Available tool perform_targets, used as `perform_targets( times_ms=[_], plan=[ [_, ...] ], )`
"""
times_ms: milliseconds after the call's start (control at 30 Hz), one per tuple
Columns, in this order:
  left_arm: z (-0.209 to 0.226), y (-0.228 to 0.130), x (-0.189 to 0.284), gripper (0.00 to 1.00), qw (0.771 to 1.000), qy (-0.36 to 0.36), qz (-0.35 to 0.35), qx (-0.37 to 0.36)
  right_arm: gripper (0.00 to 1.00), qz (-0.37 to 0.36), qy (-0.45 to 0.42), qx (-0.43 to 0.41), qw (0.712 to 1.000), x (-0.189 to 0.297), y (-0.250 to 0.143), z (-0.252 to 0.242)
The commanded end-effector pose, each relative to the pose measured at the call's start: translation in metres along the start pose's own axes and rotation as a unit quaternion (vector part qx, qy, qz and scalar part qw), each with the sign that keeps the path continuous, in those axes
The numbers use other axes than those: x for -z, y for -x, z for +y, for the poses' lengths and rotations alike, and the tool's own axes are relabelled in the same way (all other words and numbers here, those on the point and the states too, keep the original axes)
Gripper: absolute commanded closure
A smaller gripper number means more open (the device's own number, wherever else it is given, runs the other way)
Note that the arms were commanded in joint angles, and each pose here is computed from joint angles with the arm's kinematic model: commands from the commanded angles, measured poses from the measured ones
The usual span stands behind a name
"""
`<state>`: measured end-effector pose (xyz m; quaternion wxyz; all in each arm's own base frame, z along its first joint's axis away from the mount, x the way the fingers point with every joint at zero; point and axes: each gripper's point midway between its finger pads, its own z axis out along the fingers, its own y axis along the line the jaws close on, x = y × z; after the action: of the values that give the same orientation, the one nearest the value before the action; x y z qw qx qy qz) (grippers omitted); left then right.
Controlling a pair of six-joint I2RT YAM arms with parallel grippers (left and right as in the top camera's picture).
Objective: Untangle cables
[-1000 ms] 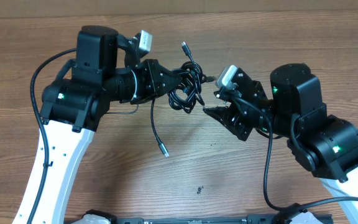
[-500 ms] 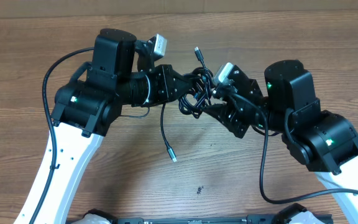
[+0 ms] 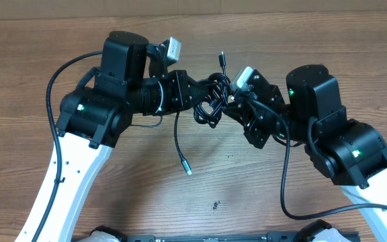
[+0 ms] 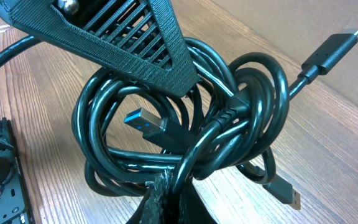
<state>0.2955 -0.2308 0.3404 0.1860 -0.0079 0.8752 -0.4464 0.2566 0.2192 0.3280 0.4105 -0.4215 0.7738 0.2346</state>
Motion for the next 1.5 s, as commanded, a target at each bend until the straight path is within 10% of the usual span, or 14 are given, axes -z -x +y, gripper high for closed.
perform_targets(
  times_ms=[0,933,1467],
  plan=[
    [-0.017,0.002,0.006,0.96,1.000,-0.022,-0.008,-0.018,0.96,0.003,0.029,-0.002,1.000,-0.001,-0.002,0.011],
    [0.018,0.054,0.037,0.96,0.996,0.003,-0.093,0.016,0.95,0.107,0.066,-0.057,0.990,0.006,-0.053,0.032],
    [0.049,0.043,0.039,0.96,0.993,0.077,-0.076,-0.049,0.33,0.013,0.037,-0.059,0.997,-0.001,-0.007,0.014]
  ],
)
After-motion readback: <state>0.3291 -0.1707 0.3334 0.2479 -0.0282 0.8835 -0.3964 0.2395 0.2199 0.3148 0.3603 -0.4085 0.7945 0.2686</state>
